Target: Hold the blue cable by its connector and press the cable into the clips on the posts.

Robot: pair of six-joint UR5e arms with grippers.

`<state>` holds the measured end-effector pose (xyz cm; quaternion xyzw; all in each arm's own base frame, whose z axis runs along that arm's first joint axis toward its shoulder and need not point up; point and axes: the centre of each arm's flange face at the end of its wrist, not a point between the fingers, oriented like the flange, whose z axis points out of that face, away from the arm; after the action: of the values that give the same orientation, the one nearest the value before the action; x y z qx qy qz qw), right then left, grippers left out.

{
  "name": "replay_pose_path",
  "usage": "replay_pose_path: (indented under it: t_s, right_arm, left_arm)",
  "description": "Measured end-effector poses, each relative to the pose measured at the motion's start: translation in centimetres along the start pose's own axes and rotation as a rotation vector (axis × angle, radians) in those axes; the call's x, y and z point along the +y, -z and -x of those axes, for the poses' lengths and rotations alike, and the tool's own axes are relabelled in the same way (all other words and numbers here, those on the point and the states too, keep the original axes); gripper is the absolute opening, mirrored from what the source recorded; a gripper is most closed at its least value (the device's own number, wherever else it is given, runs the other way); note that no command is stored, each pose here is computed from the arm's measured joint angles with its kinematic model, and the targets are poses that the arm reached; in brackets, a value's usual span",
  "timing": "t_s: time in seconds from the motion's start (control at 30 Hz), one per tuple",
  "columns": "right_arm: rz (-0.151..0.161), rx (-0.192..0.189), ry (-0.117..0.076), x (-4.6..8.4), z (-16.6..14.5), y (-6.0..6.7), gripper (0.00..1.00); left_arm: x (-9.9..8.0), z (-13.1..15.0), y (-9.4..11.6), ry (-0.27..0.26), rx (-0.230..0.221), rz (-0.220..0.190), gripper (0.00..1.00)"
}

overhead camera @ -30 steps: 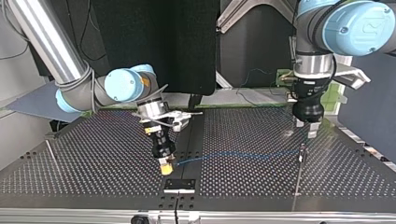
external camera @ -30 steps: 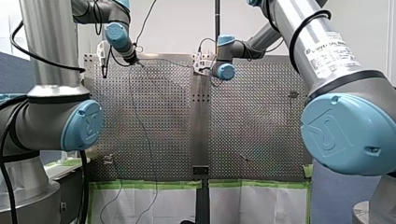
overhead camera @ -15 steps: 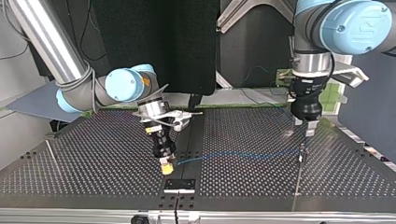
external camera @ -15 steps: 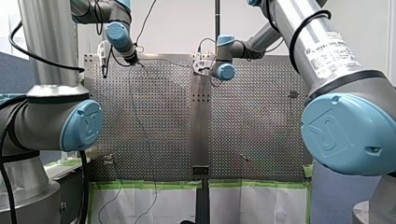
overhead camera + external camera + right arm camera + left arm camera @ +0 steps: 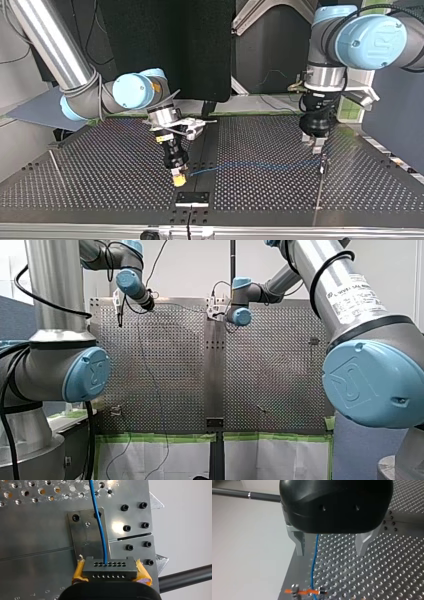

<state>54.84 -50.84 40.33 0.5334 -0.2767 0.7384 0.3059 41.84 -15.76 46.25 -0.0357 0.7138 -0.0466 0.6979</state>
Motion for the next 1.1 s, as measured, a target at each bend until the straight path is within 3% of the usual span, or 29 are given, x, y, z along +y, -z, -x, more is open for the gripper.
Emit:
replay_pose_path:
  t_s: [0.1, 0.3, 0.57, 1.1]
  right_arm:
    - [0.0, -0.001, 0.0, 0.0, 0.0, 0.0, 0.0]
    - [0.001, -0.001, 0.0, 0.1, 0.1, 0.0, 0.0]
    - [0.001, -0.001, 0.0, 0.1, 0.1, 0.0, 0.0]
    - [0.001, -0.002, -0.001, 0.1, 0.1, 0.0, 0.0]
  left_arm:
    - [-0.2, -0.1, -1.0, -0.021, 0.006, -0.011, 1.0]
    - [-0.2, 0.8, -2.5, -0.058, -0.009, 0.008, 1.0]
    - [-0.3, 1.3, -4.1, -0.069, -0.019, 0.027, 1.0]
    - [-1.2, 0.9, -6.8, -0.059, -0.039, 0.021, 1.0]
